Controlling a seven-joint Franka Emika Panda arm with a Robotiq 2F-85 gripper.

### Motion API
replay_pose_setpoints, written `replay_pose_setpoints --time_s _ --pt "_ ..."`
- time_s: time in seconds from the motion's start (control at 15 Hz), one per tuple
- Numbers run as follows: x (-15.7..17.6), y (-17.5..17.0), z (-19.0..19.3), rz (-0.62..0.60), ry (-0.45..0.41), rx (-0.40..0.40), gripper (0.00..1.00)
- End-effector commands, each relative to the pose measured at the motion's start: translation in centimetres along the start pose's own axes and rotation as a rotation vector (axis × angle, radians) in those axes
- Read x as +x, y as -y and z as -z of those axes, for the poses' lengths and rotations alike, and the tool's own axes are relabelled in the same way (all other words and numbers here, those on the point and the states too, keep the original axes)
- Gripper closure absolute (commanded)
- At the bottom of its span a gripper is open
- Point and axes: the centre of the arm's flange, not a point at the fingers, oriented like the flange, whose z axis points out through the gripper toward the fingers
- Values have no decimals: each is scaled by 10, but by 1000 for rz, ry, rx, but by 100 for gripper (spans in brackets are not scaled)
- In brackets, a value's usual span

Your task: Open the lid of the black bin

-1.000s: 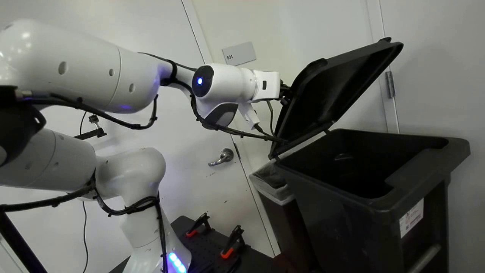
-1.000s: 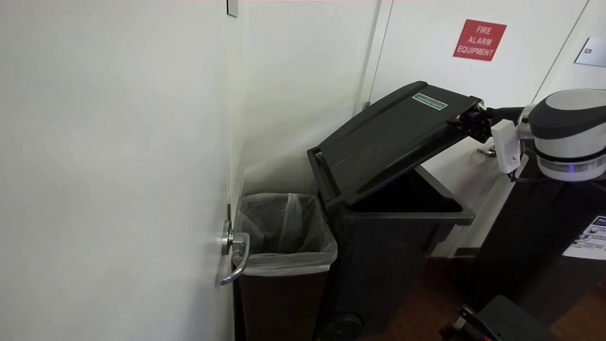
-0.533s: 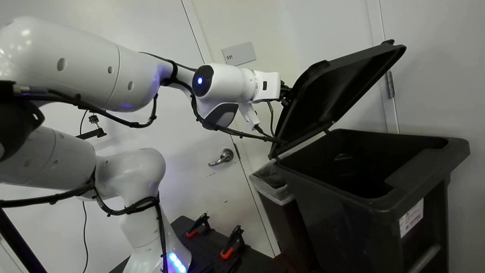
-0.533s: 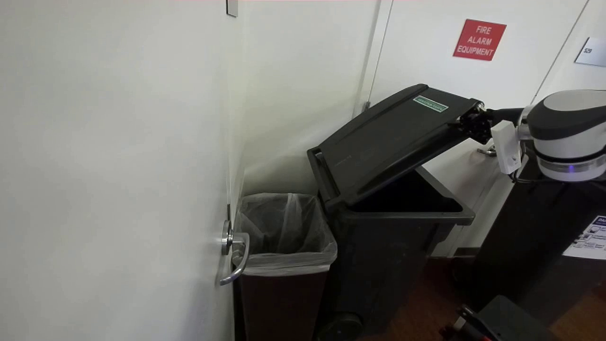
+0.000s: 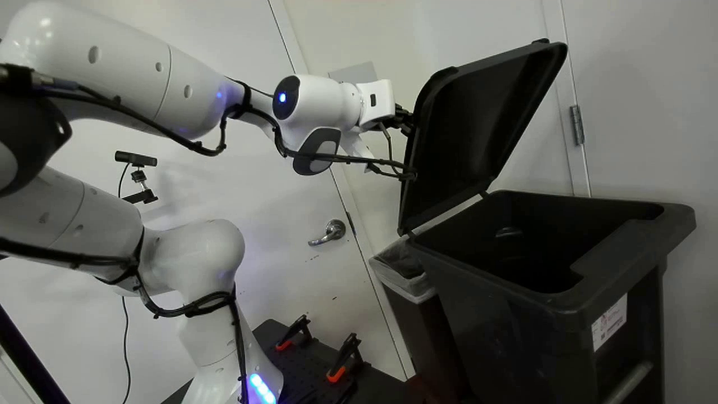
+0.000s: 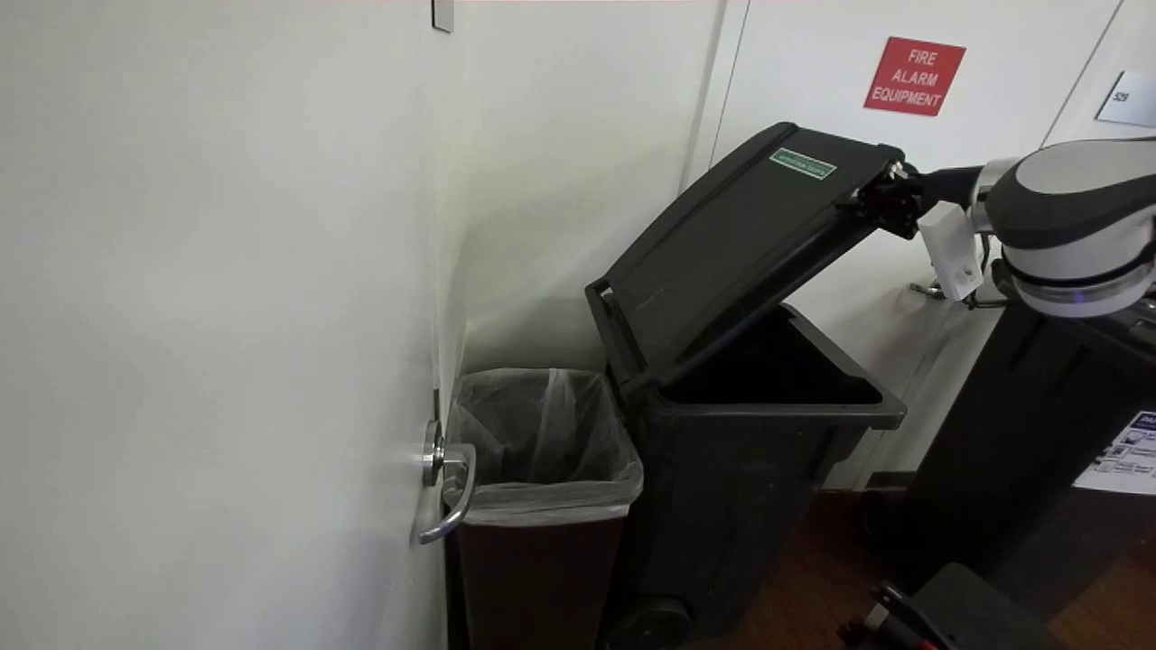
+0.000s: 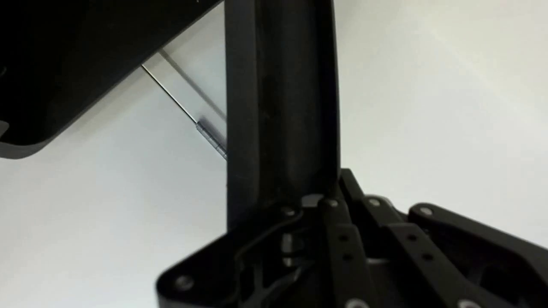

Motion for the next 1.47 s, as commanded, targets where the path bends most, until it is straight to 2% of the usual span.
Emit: replay_pose_setpoints --time_s 0.0,0.8,1.07,1.33,1.4 --pt "-9 53 -11 118 -15 -45 99" --pt "-42 169 -45 420 -92 -213 99" --pt "-58 184 -49 479 -107 -254 99" --pt "-77 196 -50 521 -118 -263 99" --pt "-57 182 -35 433 -135 -226 99"
